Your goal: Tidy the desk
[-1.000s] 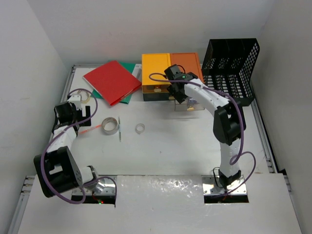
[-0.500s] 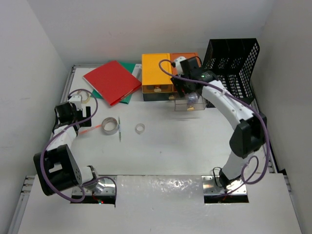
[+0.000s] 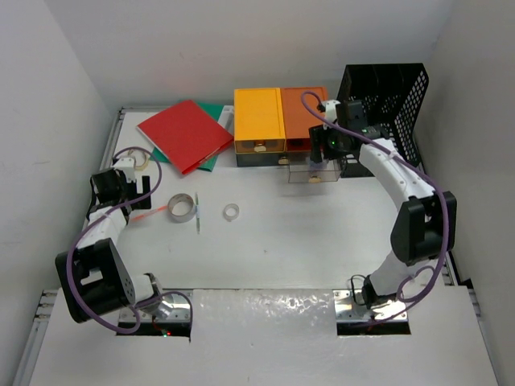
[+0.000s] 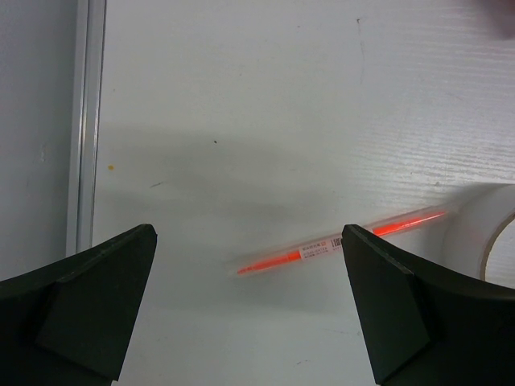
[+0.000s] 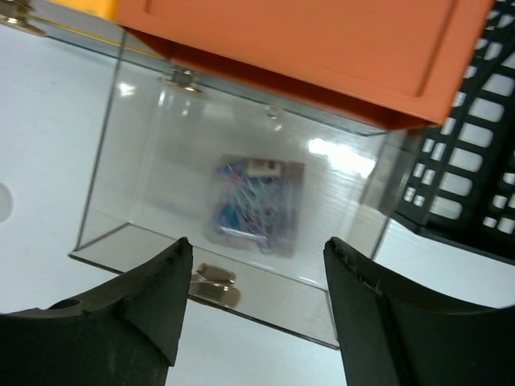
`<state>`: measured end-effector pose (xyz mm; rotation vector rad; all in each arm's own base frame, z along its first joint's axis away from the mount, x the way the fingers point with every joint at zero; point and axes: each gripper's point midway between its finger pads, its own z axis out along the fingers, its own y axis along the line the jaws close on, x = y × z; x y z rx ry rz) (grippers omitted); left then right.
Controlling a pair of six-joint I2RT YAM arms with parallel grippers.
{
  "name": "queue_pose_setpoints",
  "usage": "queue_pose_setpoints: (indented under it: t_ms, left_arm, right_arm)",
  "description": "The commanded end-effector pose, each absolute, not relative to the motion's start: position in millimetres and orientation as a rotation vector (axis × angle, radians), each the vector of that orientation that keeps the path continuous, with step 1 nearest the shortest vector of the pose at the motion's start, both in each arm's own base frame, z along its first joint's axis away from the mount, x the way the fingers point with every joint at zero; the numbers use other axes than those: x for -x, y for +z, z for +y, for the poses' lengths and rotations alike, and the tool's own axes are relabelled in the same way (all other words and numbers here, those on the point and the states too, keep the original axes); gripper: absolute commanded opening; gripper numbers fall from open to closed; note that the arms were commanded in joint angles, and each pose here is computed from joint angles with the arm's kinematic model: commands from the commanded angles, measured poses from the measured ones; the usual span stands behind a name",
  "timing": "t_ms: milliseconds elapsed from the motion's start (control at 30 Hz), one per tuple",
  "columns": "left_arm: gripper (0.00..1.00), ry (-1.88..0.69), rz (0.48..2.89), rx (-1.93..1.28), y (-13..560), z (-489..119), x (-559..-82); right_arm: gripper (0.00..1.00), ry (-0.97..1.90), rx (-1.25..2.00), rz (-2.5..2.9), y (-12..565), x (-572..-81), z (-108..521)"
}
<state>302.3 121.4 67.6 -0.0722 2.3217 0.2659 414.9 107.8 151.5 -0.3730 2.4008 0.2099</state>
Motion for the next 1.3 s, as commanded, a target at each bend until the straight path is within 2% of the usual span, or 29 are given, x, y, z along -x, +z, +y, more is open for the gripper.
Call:
queue_pose_setpoints:
  t_ms: [0,367,467,600,633,733,867,1133,1267]
  left_arm:
    - [0.99,0.26,2.289,0.068,75.8,122.8,-309.6]
    - [0.99,0.257,2.289,0.069,75.7,122.7,-310.3]
    - [0.99,0.254,2.293,0.069,74.1,122.3,-309.9]
    - [0.99,0.255,2.29,0.069,75.2,122.5,-310.4]
    - [0.99,0.255,2.29,0.069,75.2,122.5,-310.4]
    - [0.99,0.256,2.289,0.069,75.6,122.7,-311.0]
    - [0.99,0.249,2.291,0.066,74.9,122.2,-311.9]
    - [0.99,0.248,2.292,0.068,74.9,122.3,-312.3]
    - [0.99,0.25,2.292,0.069,75.2,122.6,-312.4]
  right_arm:
    - [0.66,0.323,0.383,2.352,158.2,-424.4,127.7]
    - [0.68,0.291,0.349,2.419,136.0,-432.4,120.3]
    - [0.59,0.286,0.349,2.425,131.9,-434.2,120.1]
    - [0.38,0.275,0.346,2.449,125.6,-433.8,118.4]
    - [0.28,0.263,0.345,2.453,124.9,-433.4,116.1]
    - [0.13,0.2,0.335,2.448,129.5,-435.1,108.1]
    - [0.0,0.09,0.337,2.419,141.6,-439.3,98.0]
    - [0.0,-0.486,0.544,2.316,154.9,-442.1,87.4]
    - [0.0,-0.688,0.641,2.328,139.8,-444.7,88.5]
